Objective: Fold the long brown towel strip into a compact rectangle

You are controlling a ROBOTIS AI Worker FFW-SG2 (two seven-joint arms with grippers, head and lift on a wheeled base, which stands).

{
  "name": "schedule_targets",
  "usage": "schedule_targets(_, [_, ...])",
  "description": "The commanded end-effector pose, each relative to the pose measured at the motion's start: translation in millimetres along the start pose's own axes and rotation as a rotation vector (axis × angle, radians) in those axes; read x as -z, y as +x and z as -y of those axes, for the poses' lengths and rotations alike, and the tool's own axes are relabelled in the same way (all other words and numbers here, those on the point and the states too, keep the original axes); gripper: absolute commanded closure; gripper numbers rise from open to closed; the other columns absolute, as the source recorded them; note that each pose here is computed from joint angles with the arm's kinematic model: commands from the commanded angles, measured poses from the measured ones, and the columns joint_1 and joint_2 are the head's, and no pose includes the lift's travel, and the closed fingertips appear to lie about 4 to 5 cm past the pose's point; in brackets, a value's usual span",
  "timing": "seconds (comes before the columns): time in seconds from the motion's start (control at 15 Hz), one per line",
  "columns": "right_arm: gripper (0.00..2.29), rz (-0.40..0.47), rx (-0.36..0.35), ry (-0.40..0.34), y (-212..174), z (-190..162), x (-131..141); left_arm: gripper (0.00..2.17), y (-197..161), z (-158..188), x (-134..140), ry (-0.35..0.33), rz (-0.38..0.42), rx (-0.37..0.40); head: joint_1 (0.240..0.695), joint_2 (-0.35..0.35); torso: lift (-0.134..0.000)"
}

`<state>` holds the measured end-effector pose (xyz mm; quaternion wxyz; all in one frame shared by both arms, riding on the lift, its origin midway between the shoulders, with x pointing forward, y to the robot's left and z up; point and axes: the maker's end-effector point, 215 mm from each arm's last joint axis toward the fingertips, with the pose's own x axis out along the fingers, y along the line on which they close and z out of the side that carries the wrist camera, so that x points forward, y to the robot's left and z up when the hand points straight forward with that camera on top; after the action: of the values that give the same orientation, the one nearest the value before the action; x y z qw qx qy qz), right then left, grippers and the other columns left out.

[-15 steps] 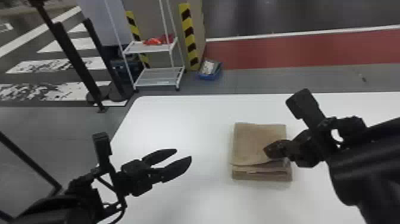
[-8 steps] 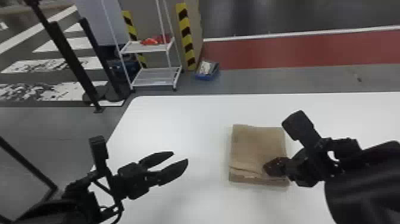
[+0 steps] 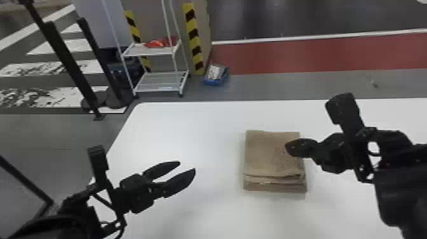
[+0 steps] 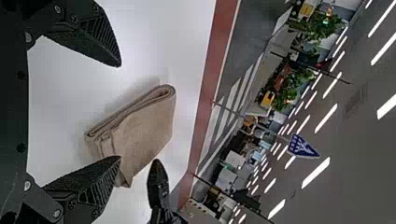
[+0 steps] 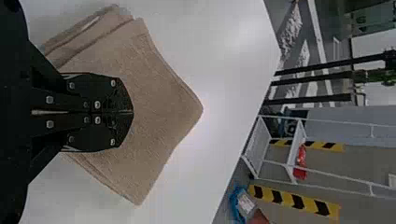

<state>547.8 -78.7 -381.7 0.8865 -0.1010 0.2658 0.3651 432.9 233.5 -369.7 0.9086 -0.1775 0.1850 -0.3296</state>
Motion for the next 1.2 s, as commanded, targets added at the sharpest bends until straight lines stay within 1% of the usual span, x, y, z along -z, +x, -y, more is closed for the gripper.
schedule_targets(0.0, [2.22, 0.034, 0.044, -0.031, 13.6, 35.1, -7.8, 0.21, 0.3, 2.2, 2.4, -0.006, 0.0, 0.003, 0.695, 0.182, -0.124])
schedule_targets(0.13, [2.22, -0.013, 0.053, -0.035, 33.4, 56.3, 13.1, 0.21, -2.5, 2.5, 4.3, -0.007, -0.001, 0.0, 0.695, 0.161, -0.124])
schedule_targets(0.2, [2.22, -0.04, 0.066, -0.07, 45.5, 64.7, 25.6, 0.21, -3.7, 2.0, 6.5, -0.01, -0.004, -0.002, 0.695, 0.145, -0.124])
schedule_targets(0.27, [2.22, -0.055, 0.074, -0.088, 54.0, 70.3, 36.3, 0.21, -4.7, 2.1, 6.7, -0.009, -0.004, -0.003, 0.695, 0.14, -0.124])
schedule_targets(0.33, [2.22, -0.061, 0.06, -0.093, 60.8, 69.4, 44.8, 0.21, -4.5, 3.0, 7.7, -0.013, -0.003, -0.002, 0.695, 0.135, -0.124])
schedule_targets(0.53, [2.22, -0.062, 0.065, -0.098, 59.9, 72.2, 42.5, 0.21, -4.6, 2.9, 8.6, -0.015, -0.003, -0.003, 0.695, 0.131, -0.124])
schedule_targets(0.6, [2.22, -0.024, 0.078, -0.094, 51.0, 73.3, 23.8, 0.21, -4.3, 2.2, 7.8, -0.014, -0.002, -0.006, 0.695, 0.131, -0.124])
schedule_targets(0.67, [2.12, 0.051, 0.086, -0.056, 33.2, 67.7, -0.6, 0.21, -7.5, 0.5, 3.2, -0.009, 0.006, -0.011, 0.695, 0.13, -0.124])
schedule_targets(0.73, [1.82, 0.135, 0.082, 0.018, 7.5, 56.2, -26.2, 0.21, -12.4, -1.8, -5.6, -0.006, 0.027, -0.02, 0.695, 0.13, -0.124])
schedule_targets(0.8, [1.08, 0.211, 0.112, 0.044, -15.5, 45.6, -42.7, 0.21, -16.4, -1.0, -17.7, -0.008, 0.06, -0.023, 0.695, 0.131, -0.124])
schedule_targets(0.87, [0.23, 0.25, 0.167, 0.03, -31.8, 41.6, -45.8, 0.21, -17.9, 0.3, -26.1, -0.01, 0.085, -0.026, 0.695, 0.139, -0.124])
schedule_targets(0.93, [0.0, 0.273, 0.24, 0.019, -45.4, 38.5, -38.8, 0.2, -15.8, 2.0, -33.8, -0.023, 0.116, -0.043, 0.695, 0.143, -0.124])
schedule_targets(1.0, [0.0, 0.28, 0.32, 0.04, -57.4, 35.0, -25.4, 0.15, -17.9, -1.9, -51.4, -0.016, 0.205, -0.082, 0.695, 0.143, -0.124])
schedule_targets(1.07, [0.01, 0.324, 0.367, 0.013, -70.8, 28.7, -24.1, 0.15, -22.7, -11.5, -63.1, -0.002, 0.279, -0.147, 0.695, 0.141, -0.124])
schedule_targets(1.13, [0.04, 0.348, 0.429, -0.004, -85.2, 26.3, -15.6, 0.16, -23.4, -20.2, -64.0, -0.004, 0.309, -0.214, 0.695, 0.138, -0.124])
